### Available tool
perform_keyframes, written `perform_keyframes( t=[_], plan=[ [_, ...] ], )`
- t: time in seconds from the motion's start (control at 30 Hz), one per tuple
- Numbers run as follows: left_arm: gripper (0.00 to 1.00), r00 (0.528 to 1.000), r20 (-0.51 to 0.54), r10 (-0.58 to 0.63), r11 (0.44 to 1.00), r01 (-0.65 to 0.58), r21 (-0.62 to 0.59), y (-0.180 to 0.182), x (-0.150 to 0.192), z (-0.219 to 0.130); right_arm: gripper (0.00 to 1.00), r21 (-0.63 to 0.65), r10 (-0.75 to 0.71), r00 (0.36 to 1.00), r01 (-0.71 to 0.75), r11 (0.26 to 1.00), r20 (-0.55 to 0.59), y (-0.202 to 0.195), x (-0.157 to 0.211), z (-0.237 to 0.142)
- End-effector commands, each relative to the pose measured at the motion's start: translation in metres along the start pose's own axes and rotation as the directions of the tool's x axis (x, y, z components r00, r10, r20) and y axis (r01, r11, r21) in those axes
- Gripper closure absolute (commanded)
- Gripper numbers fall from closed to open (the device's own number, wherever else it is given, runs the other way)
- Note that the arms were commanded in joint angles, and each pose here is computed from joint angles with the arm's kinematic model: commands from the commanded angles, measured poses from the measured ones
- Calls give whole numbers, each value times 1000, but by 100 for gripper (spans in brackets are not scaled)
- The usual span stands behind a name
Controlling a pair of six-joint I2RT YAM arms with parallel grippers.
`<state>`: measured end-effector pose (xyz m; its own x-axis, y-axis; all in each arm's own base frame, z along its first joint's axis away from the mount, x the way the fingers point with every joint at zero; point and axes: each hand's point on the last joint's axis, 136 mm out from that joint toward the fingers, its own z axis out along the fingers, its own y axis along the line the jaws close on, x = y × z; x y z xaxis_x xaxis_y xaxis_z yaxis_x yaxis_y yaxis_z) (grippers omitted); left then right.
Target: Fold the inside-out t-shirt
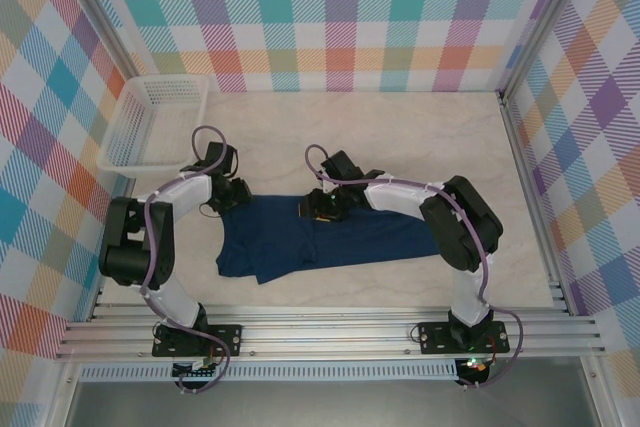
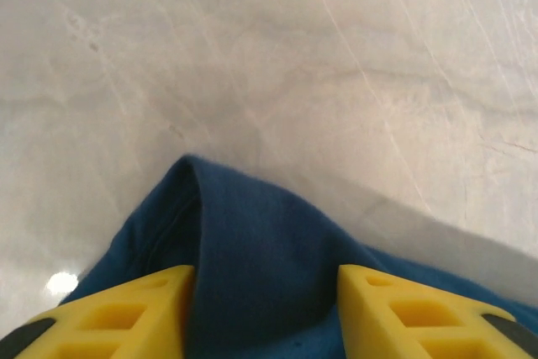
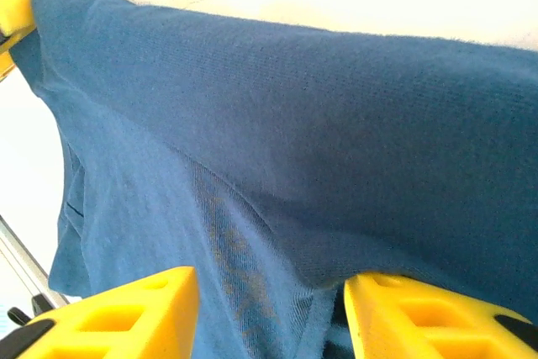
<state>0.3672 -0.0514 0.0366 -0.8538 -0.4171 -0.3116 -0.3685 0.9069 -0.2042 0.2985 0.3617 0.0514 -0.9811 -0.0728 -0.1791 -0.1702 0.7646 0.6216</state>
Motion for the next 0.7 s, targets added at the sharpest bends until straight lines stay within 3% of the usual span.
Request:
perform_keyframes(
  t=[0.0, 0.43, 0.67],
  plan=[
    [59, 1000, 30, -2, 1000, 2, 17, -3, -17, 1, 53, -18, 22, 999, -22, 1000, 23, 5, -9, 6],
    [91, 996, 87, 34, 999, -32, -22, -3, -43, -7, 97, 72, 11, 994, -19, 997, 105, -7, -23, -2],
    [97, 994, 99, 40, 999, -39, -21, -7, -60, -14, 100, 85, -16, 992, 5, 996, 125, -3, -24, -15]
  ],
)
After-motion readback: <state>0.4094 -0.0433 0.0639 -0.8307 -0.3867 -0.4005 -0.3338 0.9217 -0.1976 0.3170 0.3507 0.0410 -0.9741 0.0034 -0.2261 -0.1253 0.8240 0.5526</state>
